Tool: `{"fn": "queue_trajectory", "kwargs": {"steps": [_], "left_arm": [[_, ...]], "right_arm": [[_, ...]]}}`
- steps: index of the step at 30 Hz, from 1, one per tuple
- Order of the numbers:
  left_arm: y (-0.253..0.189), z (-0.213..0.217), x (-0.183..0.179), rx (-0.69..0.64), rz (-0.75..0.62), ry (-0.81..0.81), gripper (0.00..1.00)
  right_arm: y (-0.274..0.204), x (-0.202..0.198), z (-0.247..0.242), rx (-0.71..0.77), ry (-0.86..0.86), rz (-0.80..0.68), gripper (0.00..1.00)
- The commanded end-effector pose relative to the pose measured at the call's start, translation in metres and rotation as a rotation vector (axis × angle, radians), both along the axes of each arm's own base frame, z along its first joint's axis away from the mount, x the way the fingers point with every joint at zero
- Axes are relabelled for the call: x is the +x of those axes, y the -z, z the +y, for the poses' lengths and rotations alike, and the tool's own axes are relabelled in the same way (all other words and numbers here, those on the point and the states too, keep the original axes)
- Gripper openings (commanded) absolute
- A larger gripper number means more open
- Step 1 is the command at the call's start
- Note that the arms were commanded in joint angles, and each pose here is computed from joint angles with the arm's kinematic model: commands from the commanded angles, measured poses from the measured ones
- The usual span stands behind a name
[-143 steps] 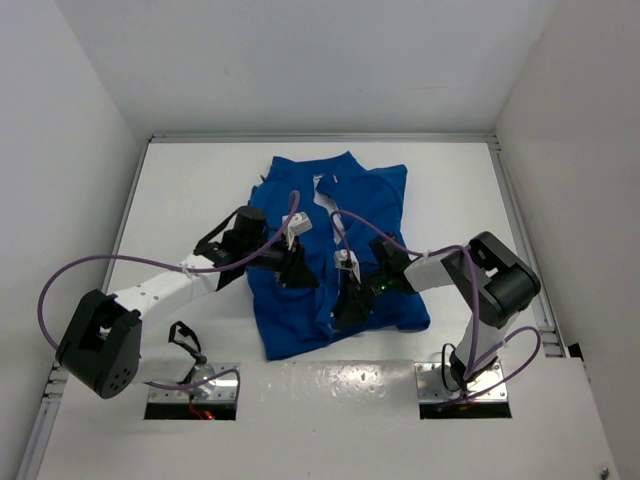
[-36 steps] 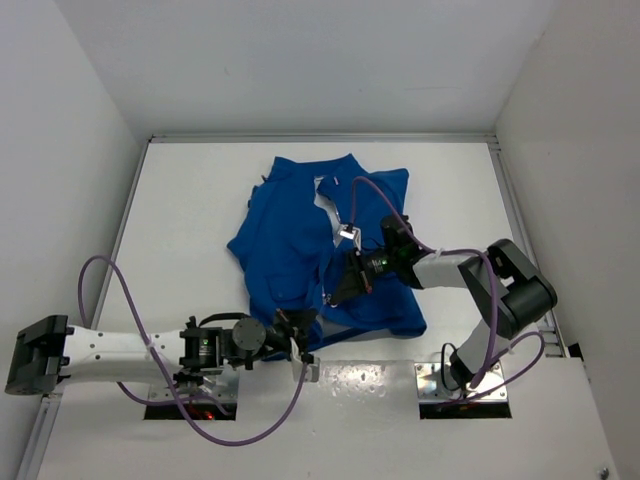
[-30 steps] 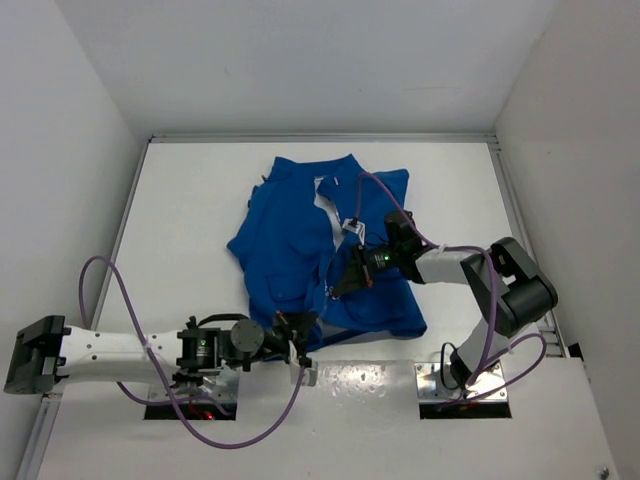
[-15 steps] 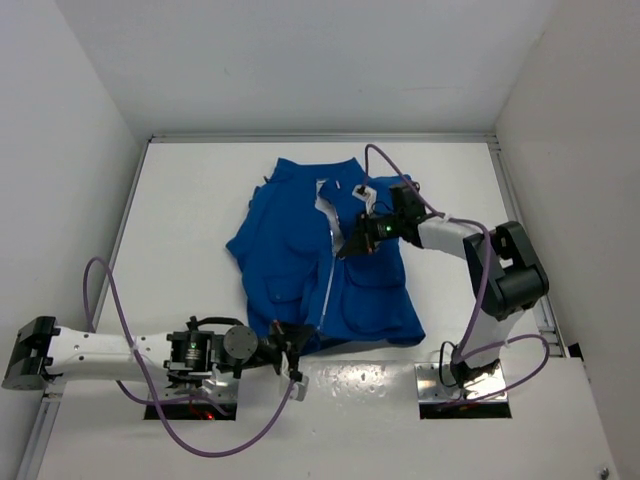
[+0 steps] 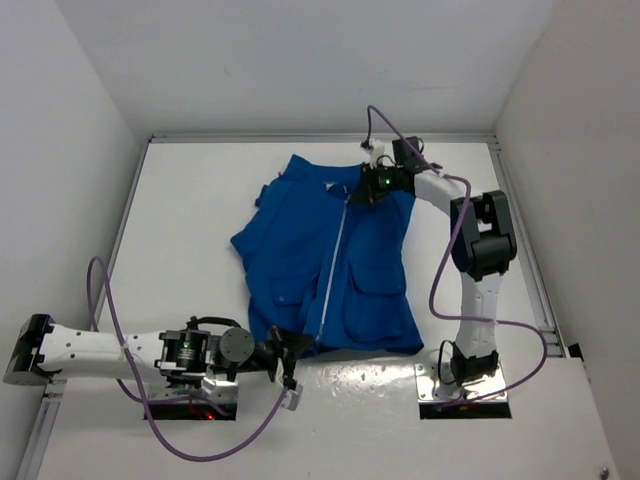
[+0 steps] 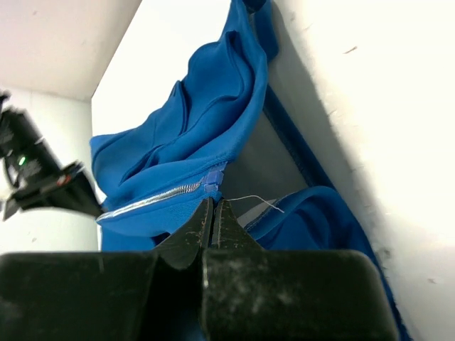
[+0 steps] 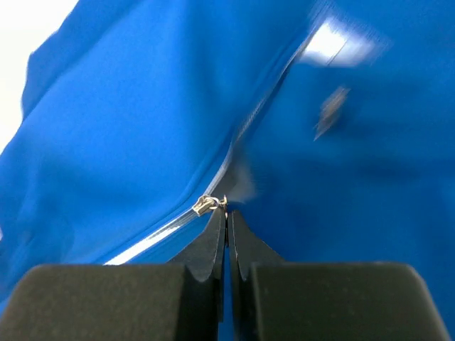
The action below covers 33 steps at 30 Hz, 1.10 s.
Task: Zip up the jacket
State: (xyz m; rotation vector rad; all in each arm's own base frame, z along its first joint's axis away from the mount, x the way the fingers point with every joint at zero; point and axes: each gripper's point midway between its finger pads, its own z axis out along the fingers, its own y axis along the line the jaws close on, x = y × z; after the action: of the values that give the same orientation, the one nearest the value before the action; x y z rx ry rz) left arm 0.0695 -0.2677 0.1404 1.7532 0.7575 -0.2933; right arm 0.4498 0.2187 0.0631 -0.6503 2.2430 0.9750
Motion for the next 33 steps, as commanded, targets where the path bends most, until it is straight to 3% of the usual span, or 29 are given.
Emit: {"fn": "queue_trajectory", "kwargs": {"steps": [1, 6, 14, 21, 25, 26, 27, 28, 29, 30, 31, 32, 33], "left_arm": [[-0.024, -0.011, -0.039, -0.055, 0.078, 0.17, 0.0], [-0.025, -0.01, -0.044, -0.051, 0.092, 0.186, 0.0], [-0.027, -0.008, -0.044, -0.05, 0.101, 0.183, 0.0], [-0.023, -0.004, -0.034, -0.036, 0.104, 0.117, 0.0], [-0.012, 0.001, -0.01, -0.021, 0.084, -0.034, 0.0], [-0.02, -0.001, -0.005, -0.061, 0.09, -0.066, 0.04], [-0.018, 0.001, 0.001, -0.055, 0.093, -0.1, 0.12], [-0.018, 0.002, 0.005, -0.056, 0.093, -0.115, 0.21], [-0.022, 0.002, 0.009, -0.065, 0.093, -0.127, 0.47], [-0.022, 0.003, 0.012, -0.068, 0.098, -0.148, 0.6], [-0.024, 0.003, 0.016, -0.08, 0.098, -0.161, 0.66], [-0.038, 0.001, 0.015, -0.114, 0.102, -0.151, 0.74], [-0.04, 0.002, 0.016, -0.109, 0.104, -0.153, 0.75]], "right_arm": [[-0.018, 0.083, -0.048, -0.099, 0.167, -0.171, 0.0], [-0.04, 0.148, -0.067, -0.108, 0.256, -0.258, 0.0], [-0.055, 0.206, -0.108, -0.166, 0.377, -0.373, 0.0], [-0.062, 0.219, -0.151, -0.218, 0.483, -0.408, 0.0], [-0.069, 0.217, -0.159, -0.235, 0.497, -0.416, 0.0], [-0.069, 0.214, -0.156, -0.231, 0.483, -0.41, 0.06], [-0.068, 0.21, -0.156, -0.234, 0.475, -0.403, 0.18], [-0.079, 0.202, -0.154, -0.223, 0.459, -0.404, 0.46], [-0.083, 0.197, -0.151, -0.219, 0.447, -0.407, 0.58], [-0.103, 0.187, -0.148, -0.209, 0.436, -0.434, 0.7], [-0.113, 0.175, -0.145, -0.19, 0.411, -0.437, 0.82], [-0.117, 0.168, -0.141, -0.187, 0.396, -0.439, 0.85], [-0.13, 0.147, -0.138, -0.179, 0.385, -0.438, 0.88]]}}
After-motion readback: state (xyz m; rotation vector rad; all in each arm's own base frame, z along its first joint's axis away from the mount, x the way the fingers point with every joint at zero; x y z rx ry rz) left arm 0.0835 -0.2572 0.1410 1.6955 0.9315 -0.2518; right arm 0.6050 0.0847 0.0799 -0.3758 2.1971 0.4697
